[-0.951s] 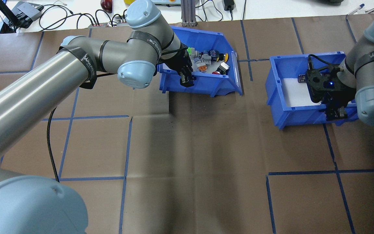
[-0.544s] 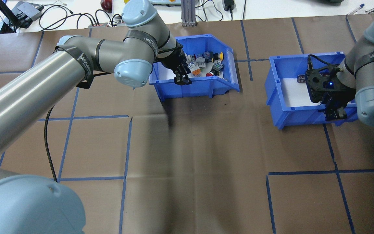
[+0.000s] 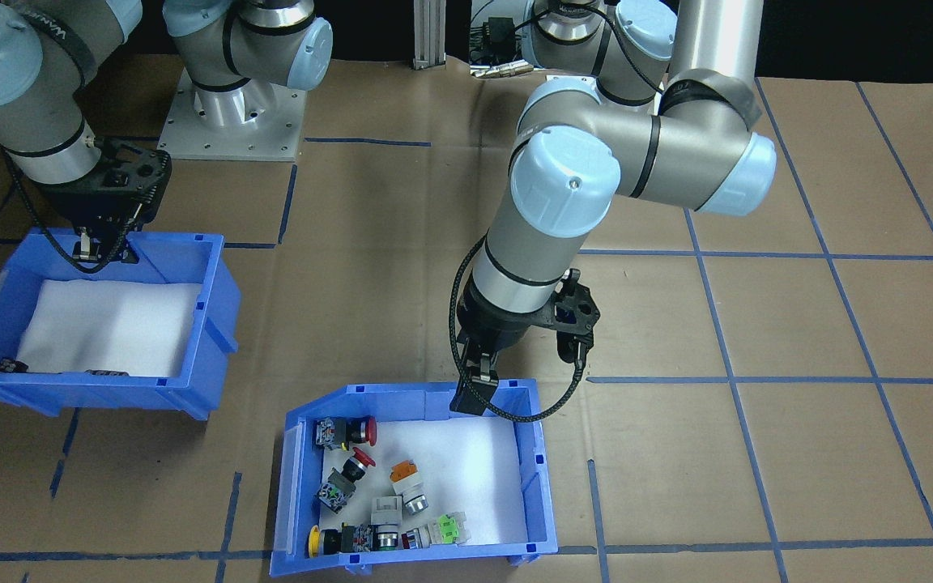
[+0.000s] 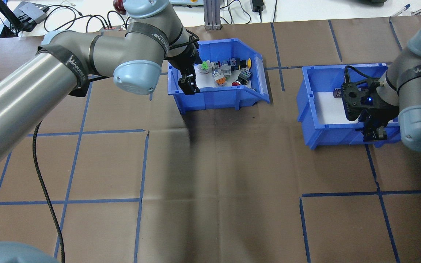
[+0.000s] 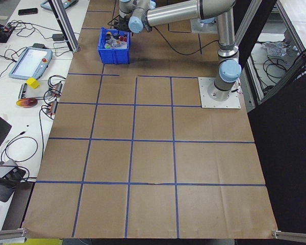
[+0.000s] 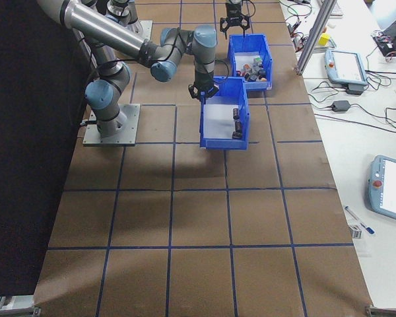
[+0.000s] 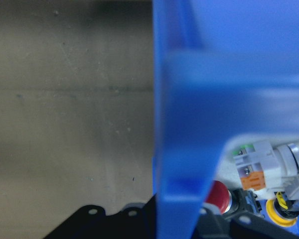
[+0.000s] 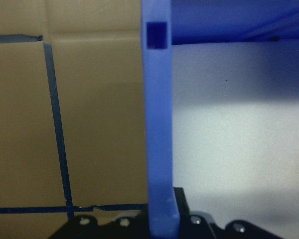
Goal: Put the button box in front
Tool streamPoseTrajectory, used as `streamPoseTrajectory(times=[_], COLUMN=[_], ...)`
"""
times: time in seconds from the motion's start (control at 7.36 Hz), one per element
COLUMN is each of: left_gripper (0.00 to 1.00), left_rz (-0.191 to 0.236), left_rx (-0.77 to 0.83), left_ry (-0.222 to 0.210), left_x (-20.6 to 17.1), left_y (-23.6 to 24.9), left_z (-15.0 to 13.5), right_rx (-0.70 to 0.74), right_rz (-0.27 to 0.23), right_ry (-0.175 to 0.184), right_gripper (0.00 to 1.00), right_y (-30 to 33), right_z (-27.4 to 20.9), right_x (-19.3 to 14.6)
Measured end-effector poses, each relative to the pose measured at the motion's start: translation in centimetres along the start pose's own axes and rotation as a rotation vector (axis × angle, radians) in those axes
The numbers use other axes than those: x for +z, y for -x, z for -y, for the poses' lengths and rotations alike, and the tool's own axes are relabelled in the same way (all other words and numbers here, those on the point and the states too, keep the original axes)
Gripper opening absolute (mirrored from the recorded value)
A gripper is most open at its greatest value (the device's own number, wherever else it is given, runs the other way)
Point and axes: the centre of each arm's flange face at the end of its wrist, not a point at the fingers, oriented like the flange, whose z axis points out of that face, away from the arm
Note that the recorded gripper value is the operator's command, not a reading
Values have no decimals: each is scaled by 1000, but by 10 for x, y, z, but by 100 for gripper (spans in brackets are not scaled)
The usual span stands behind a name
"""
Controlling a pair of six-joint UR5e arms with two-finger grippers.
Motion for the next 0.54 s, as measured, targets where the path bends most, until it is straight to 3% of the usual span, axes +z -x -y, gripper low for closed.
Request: streamPoseTrajectory(times=[0.27,0.54], left_gripper=[99,99], left_rz=[90,193], left_rx=[305,650], left_ry=[-39,-33], left_x=[-57,-119], left_y=[29,71], left_z=[8,35], right_rx=[17,27], right_rz=[-5,-6], right_ry=[2,7], right_gripper=[9,9], right_y=[30,57], right_z=[33,80], right_x=[-1,1])
